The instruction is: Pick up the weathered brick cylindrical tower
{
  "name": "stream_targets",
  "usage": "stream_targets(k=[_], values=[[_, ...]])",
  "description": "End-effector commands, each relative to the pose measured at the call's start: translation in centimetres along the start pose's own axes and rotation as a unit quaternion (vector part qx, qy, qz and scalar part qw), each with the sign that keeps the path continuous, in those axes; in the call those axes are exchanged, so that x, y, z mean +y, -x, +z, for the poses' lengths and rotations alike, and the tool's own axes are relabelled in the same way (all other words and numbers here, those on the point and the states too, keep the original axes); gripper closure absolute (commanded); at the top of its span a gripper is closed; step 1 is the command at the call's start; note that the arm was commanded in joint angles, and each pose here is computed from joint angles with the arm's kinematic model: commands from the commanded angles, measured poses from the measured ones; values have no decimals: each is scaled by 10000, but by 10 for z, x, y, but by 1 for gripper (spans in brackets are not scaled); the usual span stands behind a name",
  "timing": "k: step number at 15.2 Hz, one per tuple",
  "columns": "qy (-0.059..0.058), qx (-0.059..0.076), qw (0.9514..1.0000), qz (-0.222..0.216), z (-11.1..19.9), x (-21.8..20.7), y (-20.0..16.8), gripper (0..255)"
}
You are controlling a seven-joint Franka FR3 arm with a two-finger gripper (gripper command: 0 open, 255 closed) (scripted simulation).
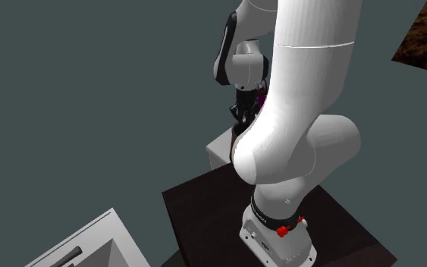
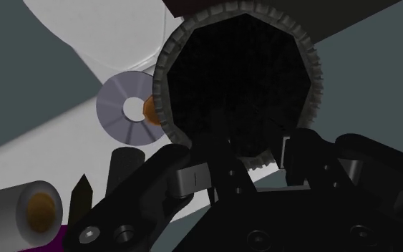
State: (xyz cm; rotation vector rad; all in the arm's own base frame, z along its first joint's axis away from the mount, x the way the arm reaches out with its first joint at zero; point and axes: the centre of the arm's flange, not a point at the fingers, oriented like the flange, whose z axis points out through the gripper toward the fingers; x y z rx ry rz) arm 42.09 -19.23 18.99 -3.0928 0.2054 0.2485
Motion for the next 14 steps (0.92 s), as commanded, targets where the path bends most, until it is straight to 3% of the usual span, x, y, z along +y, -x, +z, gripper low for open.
stream_targets(k=[1,14], values=[[1,2,10000,0,-10,0,1,255],[1,2,10000,1,-68,-2,11,255]])
